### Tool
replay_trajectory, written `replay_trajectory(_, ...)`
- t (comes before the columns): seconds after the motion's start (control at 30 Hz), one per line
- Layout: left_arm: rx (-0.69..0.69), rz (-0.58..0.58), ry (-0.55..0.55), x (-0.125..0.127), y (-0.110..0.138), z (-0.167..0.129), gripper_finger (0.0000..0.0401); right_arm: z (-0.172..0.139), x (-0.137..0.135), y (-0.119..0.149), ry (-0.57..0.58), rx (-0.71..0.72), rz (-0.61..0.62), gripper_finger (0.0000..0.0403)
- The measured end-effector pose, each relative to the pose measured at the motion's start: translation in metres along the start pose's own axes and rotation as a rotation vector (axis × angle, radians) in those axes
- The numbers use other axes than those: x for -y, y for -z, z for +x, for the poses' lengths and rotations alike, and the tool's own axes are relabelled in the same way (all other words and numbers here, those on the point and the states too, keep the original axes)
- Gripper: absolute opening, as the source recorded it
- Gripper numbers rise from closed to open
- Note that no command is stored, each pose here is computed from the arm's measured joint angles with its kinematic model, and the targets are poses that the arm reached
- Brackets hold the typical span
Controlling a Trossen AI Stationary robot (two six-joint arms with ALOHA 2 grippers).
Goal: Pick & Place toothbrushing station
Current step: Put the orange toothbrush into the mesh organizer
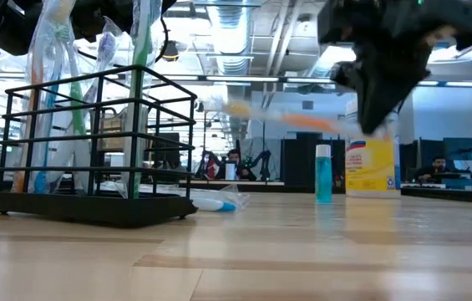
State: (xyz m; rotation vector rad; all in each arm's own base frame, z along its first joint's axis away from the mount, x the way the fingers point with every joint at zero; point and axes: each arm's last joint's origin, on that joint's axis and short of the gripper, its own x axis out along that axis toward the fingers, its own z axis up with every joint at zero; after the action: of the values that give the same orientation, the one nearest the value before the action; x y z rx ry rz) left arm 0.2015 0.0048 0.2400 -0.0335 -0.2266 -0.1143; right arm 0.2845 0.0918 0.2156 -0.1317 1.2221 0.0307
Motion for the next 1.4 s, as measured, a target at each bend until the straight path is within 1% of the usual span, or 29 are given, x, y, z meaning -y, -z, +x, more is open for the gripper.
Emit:
replay_trajectory(0.13, 0.000, 0.000, 0.000, 0.000, 0.000, 0.000, 0.0067, -0.019, 0.005, -0.001, 0.049, 0.091, 0.032, 0.0000)
replay_trajectory(0.27, 0.001, 0.000, 0.000, 0.000, 0.000, 0.000, 0.0067, -0.033, 0.008, -0.006, 0.088, 0.214, 0.056, 0.0000)
replay_trajectory(0.57, 0.002, 0.001, 0.000, 0.000, 0.000, 0.000, 0.0067, -0.055, 0.012, -0.029, 0.097, 0.515, 0.014, 0.0000)
replay_trajectory(0.67, 0.003, 0.001, 0.000, 0.000, 0.000, 0.000, 0.0067, -0.057, 0.016, -0.035, 0.111, 0.573, -0.005, 0.0000)
replay_trajectory(0.9, 0.015, 0.003, 0.001, 0.000, -0.001, 0.000, 0.0067, -0.058, 0.031, -0.047, 0.135, 0.671, 0.052, 0.0000)
replay_trajectory(1.0, 0.029, 0.009, 0.001, 0.000, -0.003, 0.000, 0.0067, -0.060, 0.034, -0.051, 0.138, 0.713, 0.050, 0.0000)
replay_trajectory(1.13, 0.048, 0.063, 0.001, 0.000, -0.005, 0.000, 0.0067, -0.063, 0.038, -0.055, 0.122, 0.764, 0.060, 0.0000)
replay_trajectory(1.3, 0.101, 0.078, 0.002, 0.001, -0.010, -0.001, 0.0067, -0.066, 0.043, -0.059, 0.116, 0.816, 0.079, 0.0000)
replay_trajectory(1.4, 0.143, 0.134, 0.001, 0.001, -0.014, -0.001, 0.0067, -0.063, 0.047, -0.064, 0.096, 0.845, 0.083, 0.0000)
